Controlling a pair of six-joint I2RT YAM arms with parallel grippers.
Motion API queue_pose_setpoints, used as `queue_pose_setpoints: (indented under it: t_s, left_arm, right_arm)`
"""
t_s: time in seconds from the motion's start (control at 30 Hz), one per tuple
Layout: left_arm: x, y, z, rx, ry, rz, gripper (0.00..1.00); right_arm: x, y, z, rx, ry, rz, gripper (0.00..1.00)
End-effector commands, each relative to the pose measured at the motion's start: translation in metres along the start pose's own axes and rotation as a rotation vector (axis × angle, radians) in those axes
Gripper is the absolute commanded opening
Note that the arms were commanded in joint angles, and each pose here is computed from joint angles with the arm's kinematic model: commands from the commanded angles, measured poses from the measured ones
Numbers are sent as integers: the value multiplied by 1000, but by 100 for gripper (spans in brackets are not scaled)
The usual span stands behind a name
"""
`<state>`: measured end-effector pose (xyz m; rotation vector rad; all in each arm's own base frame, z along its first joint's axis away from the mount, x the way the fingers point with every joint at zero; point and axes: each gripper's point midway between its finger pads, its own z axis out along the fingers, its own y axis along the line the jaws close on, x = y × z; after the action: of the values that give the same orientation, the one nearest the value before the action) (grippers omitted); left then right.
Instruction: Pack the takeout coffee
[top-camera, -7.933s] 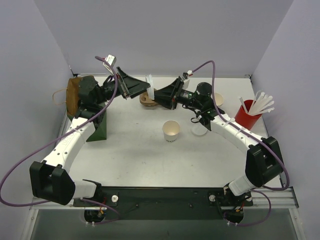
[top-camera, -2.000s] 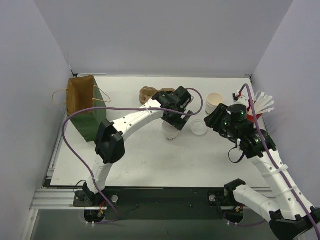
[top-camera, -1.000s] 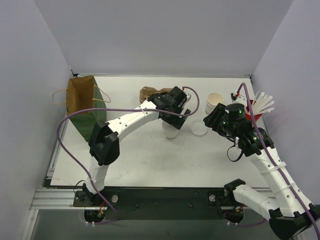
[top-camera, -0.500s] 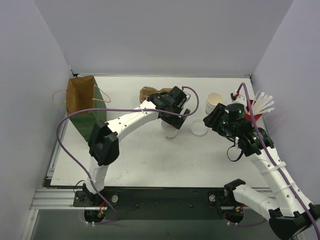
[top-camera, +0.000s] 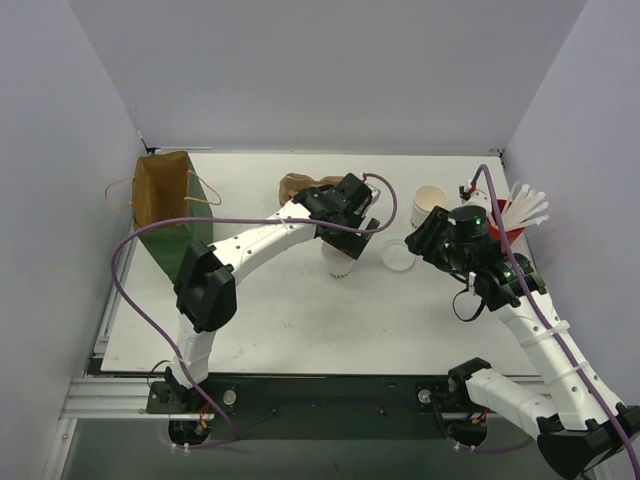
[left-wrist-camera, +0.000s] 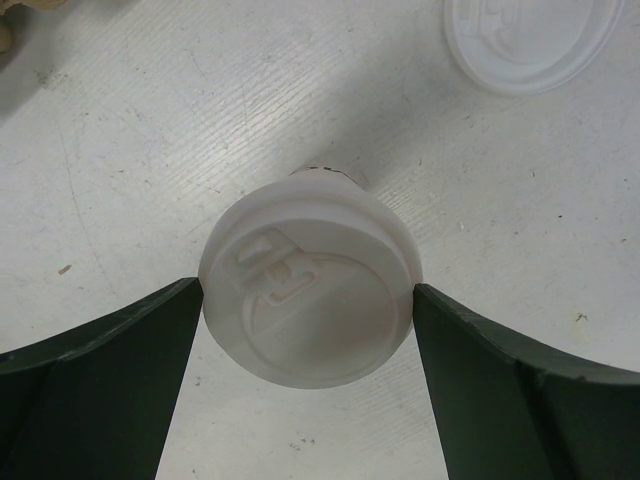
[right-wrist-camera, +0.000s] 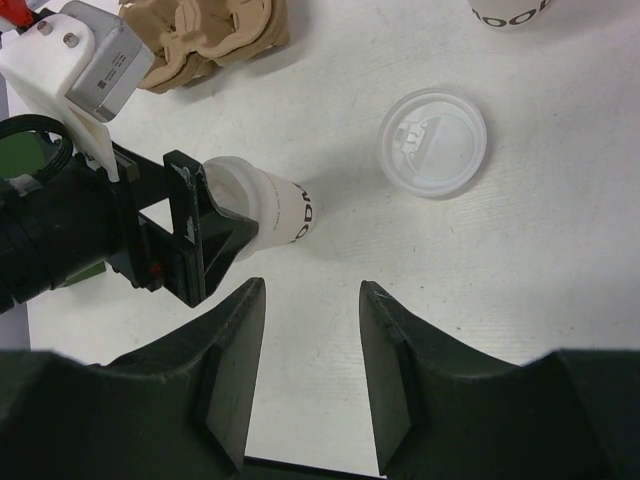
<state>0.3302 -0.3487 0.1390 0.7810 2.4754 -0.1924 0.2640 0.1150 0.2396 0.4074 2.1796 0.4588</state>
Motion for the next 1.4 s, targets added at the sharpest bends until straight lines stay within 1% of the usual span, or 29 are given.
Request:
queue_pose_setpoints:
  t_s: [0.0, 0.33, 0.5, 0.57, 0.73, 0.77, 0.87, 0.9, 0.97, 1.0, 1.03, 1.1, 1.13, 1.2, 1.27, 1.37]
  left_arm:
    - [-25, 4, -31, 9, -113, -3, 97]
    - [-30, 8, -35, -2, -125, -5, 97]
    - [-43, 20, -50, -4, -178, -36, 97]
    - [-51, 21, -61, 21, -205, -52, 97]
    - [-54, 36, -73, 43, -226, -118, 97]
    - [-54, 37, -77, 52, -231, -132, 94]
    - [-45, 43, -75, 79, -213, -192, 89]
    - [-37, 43, -70, 85, -189, -215, 82]
    - [-35, 43, -68, 107, -184, -236, 75]
    - [-32, 44, -65, 106, -178, -255, 68]
    - [-28, 44, -61, 104, -169, -262, 66]
    - [-25, 39, -59, 142, -159, -280, 64]
    - [-23, 38, -56, 149, -157, -286, 63]
    - [-23, 36, -55, 175, -155, -304, 63]
    - [-21, 34, -51, 184, -150, -312, 57]
    - [-17, 35, -44, 183, -132, -323, 55]
  right_arm:
    - [-2, 1, 1, 2, -1, -9, 38]
    - [-3, 2, 2, 3, 2, -14, 38]
    - [0, 7, 6, -4, 21, -17, 38]
    - [-1, 10, 8, -8, 26, -25, 38]
    - [4, 18, 21, -7, 64, -48, 38]
    - [3, 24, 22, -17, 67, -57, 37]
    - [12, 36, 36, -13, 113, -97, 37]
    - [10, 43, 38, -22, 113, -112, 36]
    - [16, 47, 51, 0, 145, -138, 36]
    - [15, 55, 53, -13, 145, -156, 36]
    - [21, 55, 64, 6, 171, -166, 35]
    - [25, 63, 70, 4, 187, -188, 35]
    - [33, 63, 80, 21, 216, -204, 35]
    - [38, 64, 87, 30, 235, -213, 35]
    - [47, 66, 96, 35, 266, -221, 34]
    - [58, 70, 106, 38, 297, -233, 34]
